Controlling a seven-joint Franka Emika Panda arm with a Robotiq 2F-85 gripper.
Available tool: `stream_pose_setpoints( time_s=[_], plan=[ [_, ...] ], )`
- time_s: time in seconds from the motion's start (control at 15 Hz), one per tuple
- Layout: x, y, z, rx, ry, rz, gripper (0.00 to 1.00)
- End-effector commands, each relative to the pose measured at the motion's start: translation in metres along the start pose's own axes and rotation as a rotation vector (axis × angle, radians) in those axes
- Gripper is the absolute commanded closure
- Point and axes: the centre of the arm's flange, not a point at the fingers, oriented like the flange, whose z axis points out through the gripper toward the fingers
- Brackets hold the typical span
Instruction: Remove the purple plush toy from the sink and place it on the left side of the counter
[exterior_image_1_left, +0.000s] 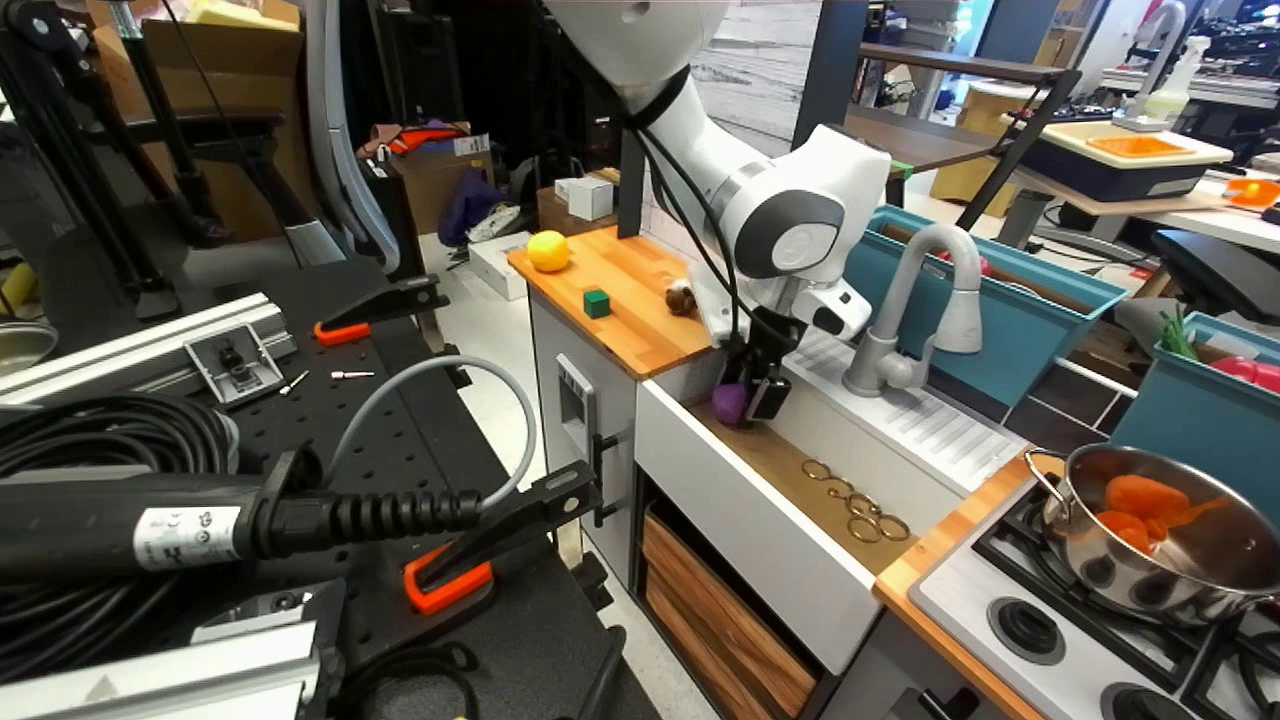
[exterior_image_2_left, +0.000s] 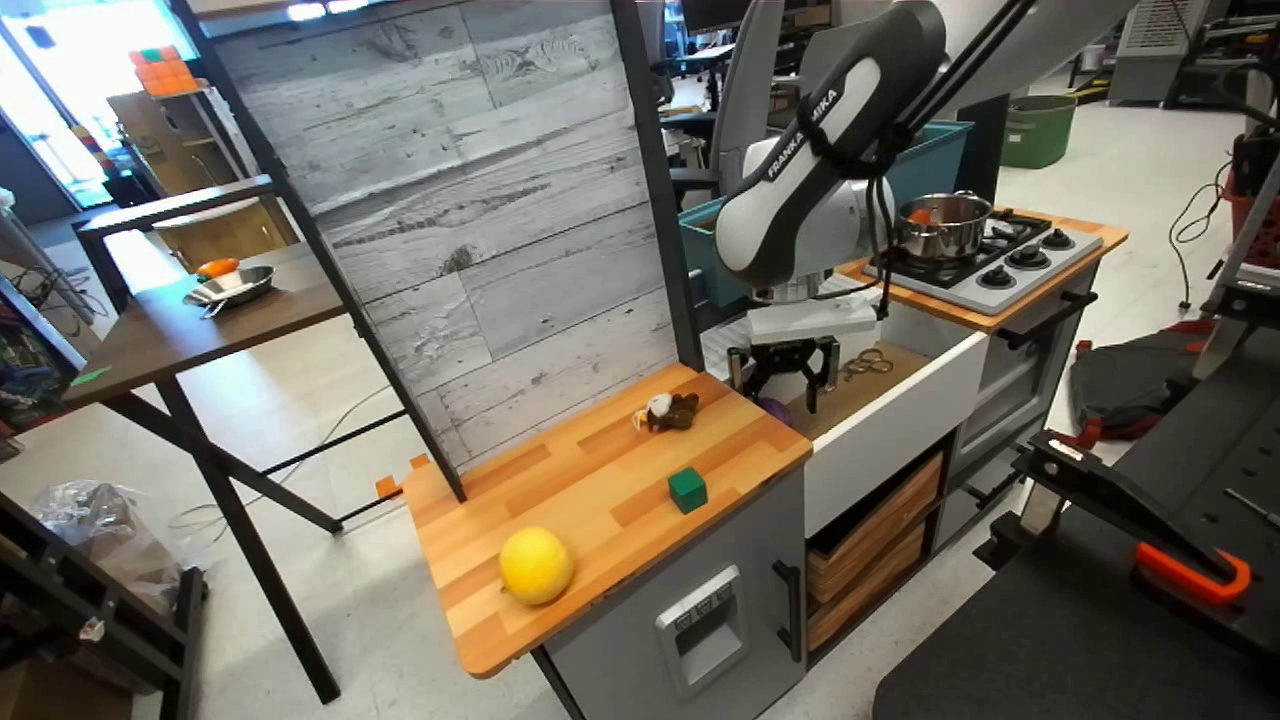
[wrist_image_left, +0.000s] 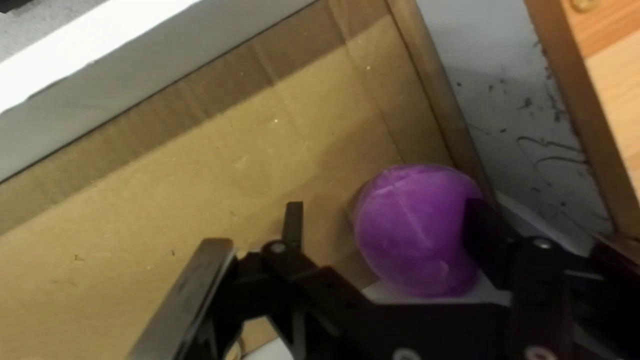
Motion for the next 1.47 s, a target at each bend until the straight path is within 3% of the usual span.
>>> stream_pose_setpoints(
  time_s=[0.0, 0.4, 0.53, 0.67, 1.07, 1.4],
  plan=[
    [0.016, -0.012, 0.021, 0.078, -0.034, -0.045, 0.51],
    [0.008, -0.007, 0.022, 0.089, -0.066, -0.076, 0.94],
    [-0.004, 0.002, 0.009, 0.061, -0.08, -0.075, 1.0],
    [-0.014, 0.011, -0.01, 0.057, -0.078, -0.074, 0.96],
    [-0.048, 0.032, -0.09, -0.007, -0.069, -0.174, 0.97],
    [-0.077, 0.007, -0.155, -0.014, -0.009, -0.273, 0.97]
  ],
)
